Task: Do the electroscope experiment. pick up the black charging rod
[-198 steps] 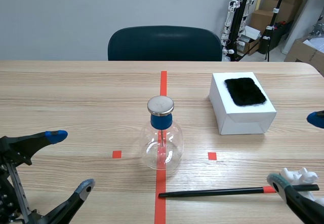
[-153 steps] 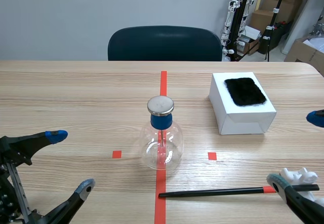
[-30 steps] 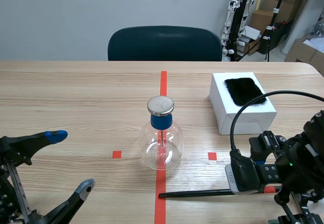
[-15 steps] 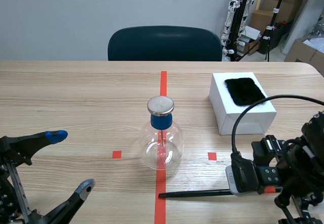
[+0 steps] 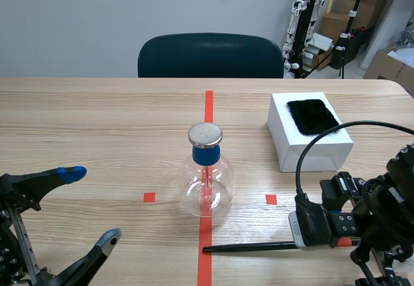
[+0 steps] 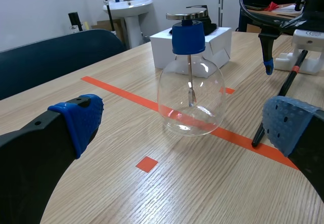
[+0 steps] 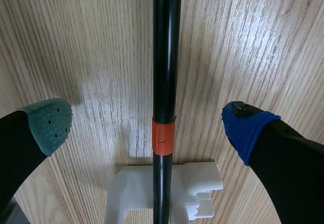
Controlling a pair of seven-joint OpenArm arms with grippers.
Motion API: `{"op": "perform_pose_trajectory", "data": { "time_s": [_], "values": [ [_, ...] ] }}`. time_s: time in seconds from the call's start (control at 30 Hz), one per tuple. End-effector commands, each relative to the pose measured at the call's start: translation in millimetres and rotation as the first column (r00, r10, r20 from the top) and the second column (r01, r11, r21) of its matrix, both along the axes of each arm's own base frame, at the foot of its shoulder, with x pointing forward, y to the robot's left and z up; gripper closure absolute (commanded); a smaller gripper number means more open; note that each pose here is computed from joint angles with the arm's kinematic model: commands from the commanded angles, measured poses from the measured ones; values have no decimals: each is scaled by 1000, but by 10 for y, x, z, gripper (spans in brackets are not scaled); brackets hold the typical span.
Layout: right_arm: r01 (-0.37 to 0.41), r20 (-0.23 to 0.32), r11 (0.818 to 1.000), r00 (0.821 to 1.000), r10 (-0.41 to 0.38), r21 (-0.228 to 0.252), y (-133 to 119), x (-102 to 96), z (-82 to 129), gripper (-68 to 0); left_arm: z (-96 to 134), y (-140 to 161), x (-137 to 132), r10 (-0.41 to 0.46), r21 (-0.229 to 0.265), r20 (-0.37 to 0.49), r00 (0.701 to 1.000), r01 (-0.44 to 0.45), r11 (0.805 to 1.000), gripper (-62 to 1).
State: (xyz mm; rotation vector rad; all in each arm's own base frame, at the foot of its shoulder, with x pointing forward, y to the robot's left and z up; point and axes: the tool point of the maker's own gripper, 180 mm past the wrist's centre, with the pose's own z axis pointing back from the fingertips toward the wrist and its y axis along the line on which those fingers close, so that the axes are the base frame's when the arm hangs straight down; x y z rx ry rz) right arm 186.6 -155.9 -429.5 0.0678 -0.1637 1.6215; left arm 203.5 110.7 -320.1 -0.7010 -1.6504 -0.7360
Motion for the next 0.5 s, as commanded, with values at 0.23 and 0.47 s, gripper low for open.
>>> {"op": "perform_pose_trajectory", "data": {
  "time_s": [0.23,0.47],
  "values": [
    [13,-1,1000,1000,-13,-2,-14,41,43,-528,55,9,17,3,-15,20,1000,-3,1000,-623],
    [17,-6,1000,1000,-17,-6,-22,30,38,-436,55,9,17,3,-15,20,1000,-3,1000,-623]
  ]
}}
